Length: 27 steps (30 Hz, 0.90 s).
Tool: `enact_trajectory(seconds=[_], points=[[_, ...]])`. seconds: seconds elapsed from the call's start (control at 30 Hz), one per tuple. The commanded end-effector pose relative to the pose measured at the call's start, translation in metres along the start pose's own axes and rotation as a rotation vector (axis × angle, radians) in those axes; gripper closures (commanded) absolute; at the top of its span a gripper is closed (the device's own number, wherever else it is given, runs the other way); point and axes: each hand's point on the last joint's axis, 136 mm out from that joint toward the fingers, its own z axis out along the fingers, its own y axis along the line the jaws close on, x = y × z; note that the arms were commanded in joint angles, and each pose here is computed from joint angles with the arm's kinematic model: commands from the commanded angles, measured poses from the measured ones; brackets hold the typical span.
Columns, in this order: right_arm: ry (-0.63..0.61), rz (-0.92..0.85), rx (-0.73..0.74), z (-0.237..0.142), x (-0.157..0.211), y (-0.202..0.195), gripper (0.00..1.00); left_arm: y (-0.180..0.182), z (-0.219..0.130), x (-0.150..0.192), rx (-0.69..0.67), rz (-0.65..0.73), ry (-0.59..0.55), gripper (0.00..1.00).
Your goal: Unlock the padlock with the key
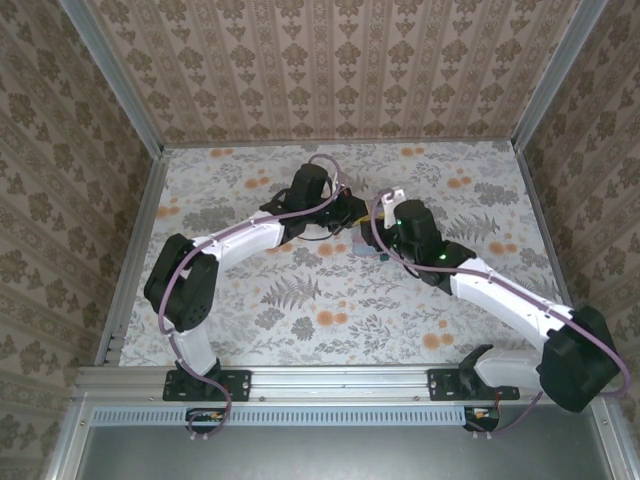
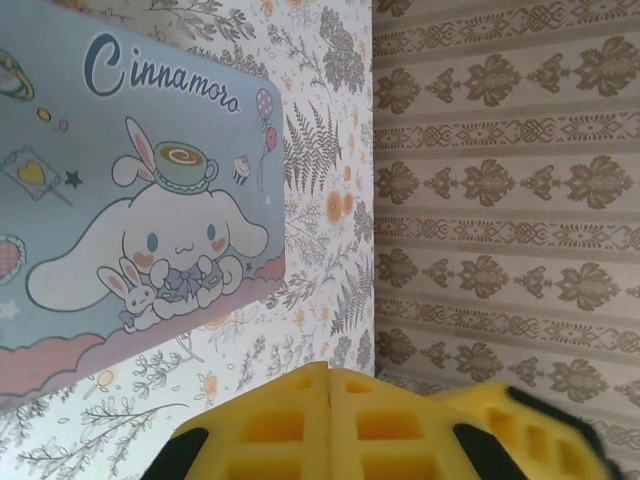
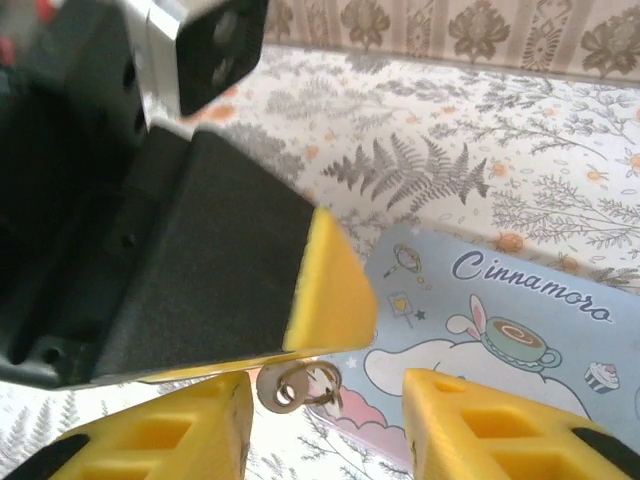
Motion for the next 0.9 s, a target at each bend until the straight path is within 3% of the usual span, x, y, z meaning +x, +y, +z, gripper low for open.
enact_trajectory(seconds=[0.0,0.13,0.4,0.63,0.87], points=[[-0.111,0.215,-0.106,-0.028,-0.027,-0.014,0.53,-0.004,-0.013,-0.022,0.025,0.136,-0.066,1.0],[-0.155,0.419,-0.214,-0.034,-0.035,-0.029,0.53,-0.025,-0.031,-0.041,0.059,0.313,-0.133,1.0],[-0.21,0.687,-0.495,-0.017,-0.064,-0.018,0.54,-0.069,-0.06,-0.053,0.115,0.644,-0.219,1.0],[-0.283,0.761,-0.679,-0.014,-0.084,-0.006,0.56,-0.101,-0.081,-0.061,0.273,0.68,-0.318,1.0],[-0.32,0.816,-0.767,-0.01,-0.092,-0.004,0.59,-0.114,-0.088,-0.063,0.379,0.659,-0.376,1.0]])
